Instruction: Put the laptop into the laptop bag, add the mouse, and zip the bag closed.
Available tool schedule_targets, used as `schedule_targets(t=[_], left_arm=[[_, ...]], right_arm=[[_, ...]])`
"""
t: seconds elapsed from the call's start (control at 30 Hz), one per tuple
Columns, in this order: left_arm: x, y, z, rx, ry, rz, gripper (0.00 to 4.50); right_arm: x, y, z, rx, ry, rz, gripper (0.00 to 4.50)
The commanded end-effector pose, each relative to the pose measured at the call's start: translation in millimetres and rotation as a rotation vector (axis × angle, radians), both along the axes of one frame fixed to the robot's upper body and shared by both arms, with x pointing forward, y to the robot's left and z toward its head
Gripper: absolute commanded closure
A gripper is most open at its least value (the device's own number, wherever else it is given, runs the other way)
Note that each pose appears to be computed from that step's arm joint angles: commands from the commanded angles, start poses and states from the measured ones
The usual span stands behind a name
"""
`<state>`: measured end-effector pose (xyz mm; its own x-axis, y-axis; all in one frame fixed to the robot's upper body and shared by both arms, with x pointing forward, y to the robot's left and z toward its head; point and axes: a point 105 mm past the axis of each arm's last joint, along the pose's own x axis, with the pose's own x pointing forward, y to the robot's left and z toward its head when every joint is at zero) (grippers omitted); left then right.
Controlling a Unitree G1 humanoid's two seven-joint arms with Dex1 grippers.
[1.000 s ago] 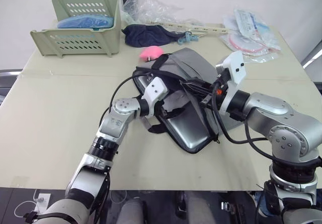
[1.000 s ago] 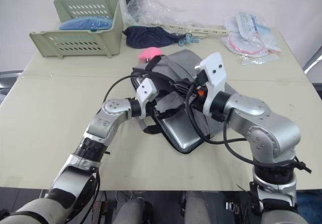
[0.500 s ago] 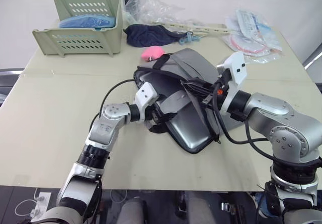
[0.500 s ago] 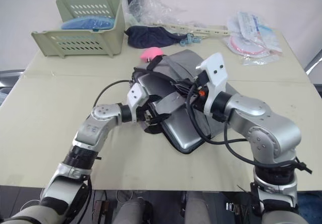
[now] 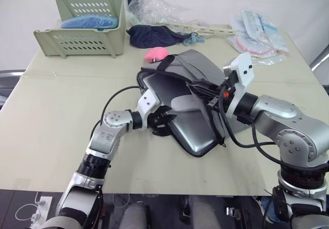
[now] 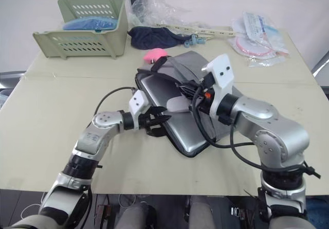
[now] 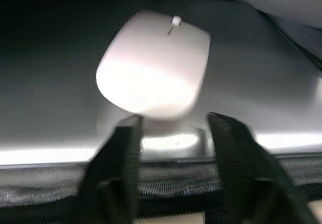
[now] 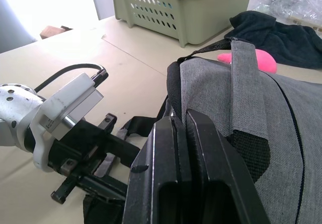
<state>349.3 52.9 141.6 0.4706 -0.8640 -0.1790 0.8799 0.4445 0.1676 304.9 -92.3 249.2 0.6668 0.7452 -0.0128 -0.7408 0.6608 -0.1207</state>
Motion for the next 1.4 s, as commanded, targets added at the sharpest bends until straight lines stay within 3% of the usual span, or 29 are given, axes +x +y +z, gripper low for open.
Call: schedule_targets(t=[0.03, 0.2, 0.47, 0.6, 0.83, 1.07, 1.23, 1.4], left_arm=[[0, -4, 13, -0.021, -0.048, -0.017, 4.46], [1, -10, 29, -0.069, -0.056, -0.029, 4.46], [4, -3, 29, -0.055, -0.045, -0.030, 4.46], [-4, 16, 36, -0.078, -0.034, -0.052, 3.29], [-25, 68, 50, -0.100, -0.005, -0.084, 0.16], [-30, 109, 50, -0.056, 0.021, -0.015, 0.07], [-23, 130, 51, -0.032, 0.004, 0.054, 0.07], [-25, 137, 45, 0.015, -0.008, 0.054, 0.07]], right_arm=[[-8, -2, 18, 0.023, -0.088, 0.017, 4.50], [-9, -3, 17, 0.023, -0.089, 0.011, 4.50], [-9, -4, 18, 0.022, -0.092, 0.005, 4.50], [-10, -7, 18, 0.006, -0.090, 0.008, 4.50], [-26, -28, 11, -0.125, -0.039, 0.097, 4.50], [-53, -41, -12, -0.296, 0.084, 0.265, 4.50], [-55, -43, -36, -0.361, 0.094, 0.281, 4.50], [-58, -39, -43, -0.381, 0.072, 0.303, 4.50]])
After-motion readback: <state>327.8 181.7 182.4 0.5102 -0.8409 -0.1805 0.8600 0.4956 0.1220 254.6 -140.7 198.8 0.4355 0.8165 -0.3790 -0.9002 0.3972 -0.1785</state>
